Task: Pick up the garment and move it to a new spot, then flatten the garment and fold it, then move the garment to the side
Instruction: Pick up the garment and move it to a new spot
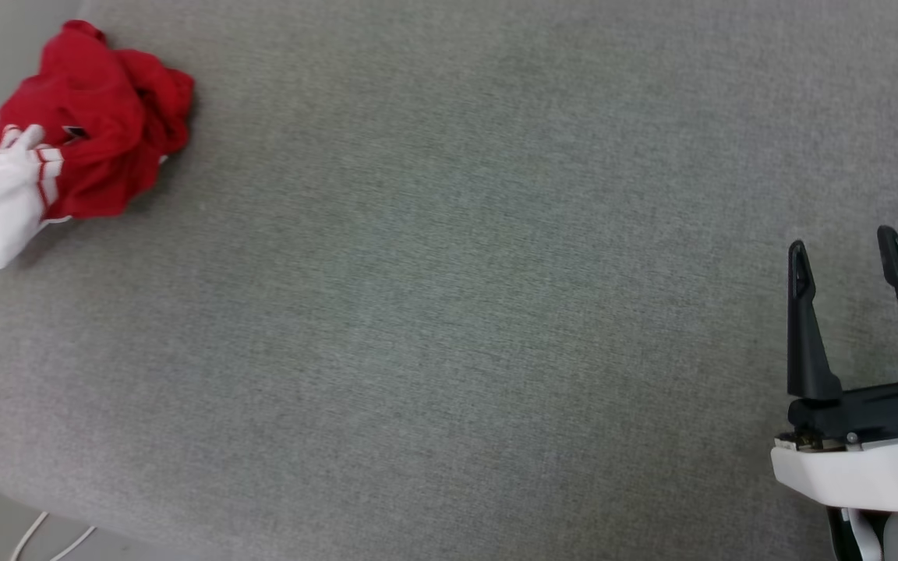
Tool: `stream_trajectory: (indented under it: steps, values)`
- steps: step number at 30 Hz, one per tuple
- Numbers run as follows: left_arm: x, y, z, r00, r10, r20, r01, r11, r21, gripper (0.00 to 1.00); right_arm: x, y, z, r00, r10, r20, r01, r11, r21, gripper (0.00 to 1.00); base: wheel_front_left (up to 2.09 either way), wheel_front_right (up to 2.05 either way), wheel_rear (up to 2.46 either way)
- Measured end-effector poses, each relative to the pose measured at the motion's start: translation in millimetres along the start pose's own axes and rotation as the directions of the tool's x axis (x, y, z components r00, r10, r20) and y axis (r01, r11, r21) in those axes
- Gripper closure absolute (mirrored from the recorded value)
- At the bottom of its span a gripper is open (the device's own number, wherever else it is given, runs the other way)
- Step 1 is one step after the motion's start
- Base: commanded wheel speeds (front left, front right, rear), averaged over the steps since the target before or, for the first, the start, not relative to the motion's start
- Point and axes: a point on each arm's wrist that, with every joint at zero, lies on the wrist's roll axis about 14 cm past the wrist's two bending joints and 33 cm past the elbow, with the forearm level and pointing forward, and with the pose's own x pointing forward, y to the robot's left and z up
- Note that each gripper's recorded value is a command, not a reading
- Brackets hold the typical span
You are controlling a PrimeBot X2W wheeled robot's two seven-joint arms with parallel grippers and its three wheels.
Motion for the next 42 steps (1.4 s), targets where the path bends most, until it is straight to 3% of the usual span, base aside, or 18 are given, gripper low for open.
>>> stream_trajectory:
  steps: [3, 4, 6, 14, 17, 24, 28, 35, 36, 37, 40, 42]
  values:
    - [10, -10, -39, 0.981, -0.042, -0.188, 0.044, 0.999, 0.005, 0.00, 1, -6, -3, 1.000, -0.014, 0.000, 0.014, 1.000, -0.010, 0.00, 0.00, 0.00, 0.00]
    - [14, -21, -59, 0.951, -0.080, -0.300, 0.081, 0.997, -0.011, 0.00, 1, -10, -5, 1.000, -0.022, -0.002, 0.022, 1.000, -0.013, 0.00, 0.00, 0.00, 0.00]
    - [16, -26, -74, 0.912, -0.109, -0.395, 0.113, 0.994, -0.015, 0.00, 0, -12, -7, 1.000, -0.025, -0.007, 0.025, 1.000, -0.017, 0.00, 0.00, 0.00, 0.00]
    - [7, -48, -129, 0.712, -0.187, -0.677, 0.220, 0.975, -0.038, 0.00, 2, -22, -23, 0.999, -0.037, -0.029, 0.036, 0.999, -0.038, 0.00, 0.00, 0.00, 0.00]
    - [-5, -61, -156, 0.599, -0.205, -0.774, 0.253, 0.966, -0.060, 0.00, 2, -28, -32, 0.998, -0.044, -0.043, 0.042, 0.998, -0.046, 0.00, 0.00, 0.00, 0.00]
    - [-55, -82, -213, 0.270, -0.222, -0.937, 0.279, 0.949, -0.144, 0.00, 2, -35, -50, 0.996, -0.055, -0.076, 0.052, 0.998, -0.048, 0.00, 0.00, 0.00, 0.00]
    - [-79, -86, -233, 0.131, -0.213, -0.968, 0.274, 0.946, -0.171, 0.00, 1, -37, -58, 0.994, -0.060, -0.091, 0.056, 0.997, -0.046, 0.00, 0.00, 0.00, 0.00]
    - [-93, -90, -251, 0.061, -0.208, -0.976, 0.255, 0.949, -0.186, 0.00, 1, -38, -68, 0.992, -0.061, -0.109, 0.056, 0.997, -0.043, 0.00, 0.00, 0.00, 0.00]
    - [-93, -90, -252, 0.060, -0.205, -0.977, 0.259, 0.948, -0.183, 0.54, 1, -38, -68, 0.992, -0.060, -0.109, 0.055, 0.998, -0.043, 0.00, 0.00, 0.00, 0.00]
    - [-93, -91, -253, 0.062, -0.205, -0.977, 0.262, 0.948, -0.182, 1.00, 1, -38, -68, 0.992, -0.059, -0.107, 0.055, 0.998, -0.043, 0.00, 0.00, 0.00, 0.00]
    - [-90, -91, -249, 0.086, -0.209, -0.974, 0.280, 0.943, -0.177, 1.00, 4, -36, -64, 0.994, -0.054, -0.095, 0.050, 0.998, -0.041, 0.00, 0.00, 0.00, 0.00]
    - [-70, -77, -229, 0.186, -0.182, -0.965, 0.329, 0.937, -0.113, 1.00, 5, -28, -51, 0.997, -0.039, -0.072, 0.037, 0.999, -0.030, 0.00, 0.00, 0.00, 0.00]
